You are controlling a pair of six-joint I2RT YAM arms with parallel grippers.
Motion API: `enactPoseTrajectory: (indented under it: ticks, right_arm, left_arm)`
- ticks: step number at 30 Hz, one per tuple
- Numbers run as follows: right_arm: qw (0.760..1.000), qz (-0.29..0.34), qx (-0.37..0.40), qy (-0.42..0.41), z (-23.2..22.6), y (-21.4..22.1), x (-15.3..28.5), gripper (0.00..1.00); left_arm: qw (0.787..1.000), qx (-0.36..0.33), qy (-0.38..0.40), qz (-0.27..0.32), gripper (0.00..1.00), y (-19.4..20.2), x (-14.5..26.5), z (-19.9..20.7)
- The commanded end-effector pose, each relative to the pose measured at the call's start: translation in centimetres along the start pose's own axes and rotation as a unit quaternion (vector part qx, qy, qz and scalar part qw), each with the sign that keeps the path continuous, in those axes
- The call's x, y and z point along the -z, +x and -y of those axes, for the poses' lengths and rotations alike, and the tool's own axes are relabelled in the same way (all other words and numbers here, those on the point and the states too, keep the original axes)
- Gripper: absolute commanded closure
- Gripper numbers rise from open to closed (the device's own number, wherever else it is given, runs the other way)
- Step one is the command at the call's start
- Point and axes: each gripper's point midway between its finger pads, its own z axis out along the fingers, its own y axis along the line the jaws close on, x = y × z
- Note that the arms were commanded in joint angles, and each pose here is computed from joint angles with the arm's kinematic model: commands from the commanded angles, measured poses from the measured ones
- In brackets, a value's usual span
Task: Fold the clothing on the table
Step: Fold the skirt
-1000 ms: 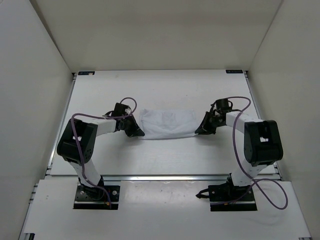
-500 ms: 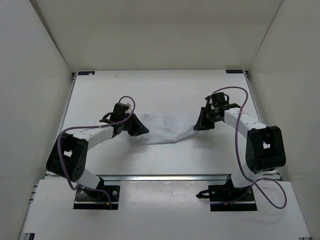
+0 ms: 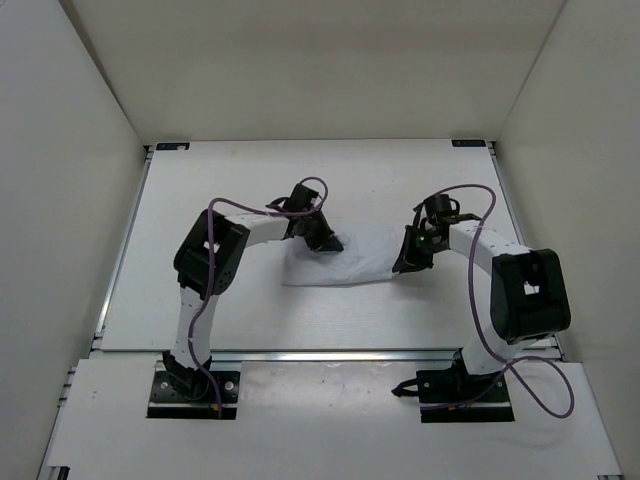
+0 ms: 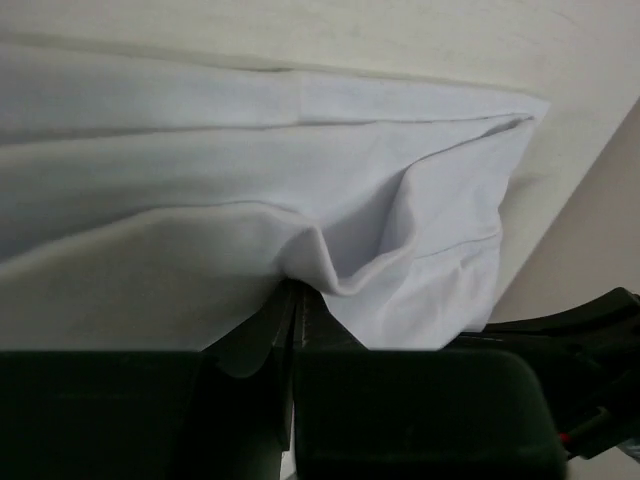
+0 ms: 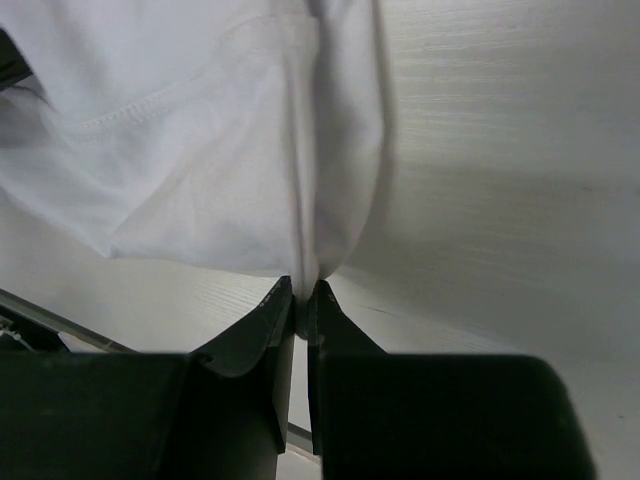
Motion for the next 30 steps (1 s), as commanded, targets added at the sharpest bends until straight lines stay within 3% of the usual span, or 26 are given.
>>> enactPoseTrajectory:
  ticks: [1, 8, 12, 16, 20, 24, 30]
  right_arm:
    - [0.999, 0.032, 0.03, -0.002, -0.8, -2.4, 1.4, 1.0]
    - [0.982, 0.116, 0.143, -0.049, -6.4, -5.3, 6.3, 0.99]
    - [0.955, 0.158, 0.22, -0.12, -12.4, -6.6, 8.5, 1.0]
    - [0.936, 0.117, 0.278, -0.179, -16.7, -4.6, 7.8, 1.0]
    - [0.915, 0.072, 0.319, -0.236, -19.4, -1.7, 6.2, 1.0]
    - [0.919, 0.056, 0.318, -0.226, -19.2, -1.1, 4.6, 0.99]
    - [0.932, 0.086, 0.275, -0.22, -15.5, -1.4, 5.1, 1.0]
  left_arm:
    - [0.999, -0.011, -0.039, 0.019, 0.9, -1.1, -0.6, 0.6]
    - [0.997, 0.066, -0.027, 0.032, 0.91, -2.5, -2.6, -2.1]
    - [0.995, 0.094, 0.005, 0.041, 0.92, -1.7, -2.3, -1.8]
    - [0.989, 0.12, 0.071, 0.048, 0.92, -1.6, -0.9, 0.1]
    - [0.986, 0.118, 0.098, 0.057, 0.92, -4.1, 1.1, 2.9]
    - [0.976, 0.151, 0.153, 0.039, 0.9, -4.5, 2.7, 4.1]
    - [0.967, 0.117, 0.22, 0.053, 0.89, -5.5, 8.9, 7.2]
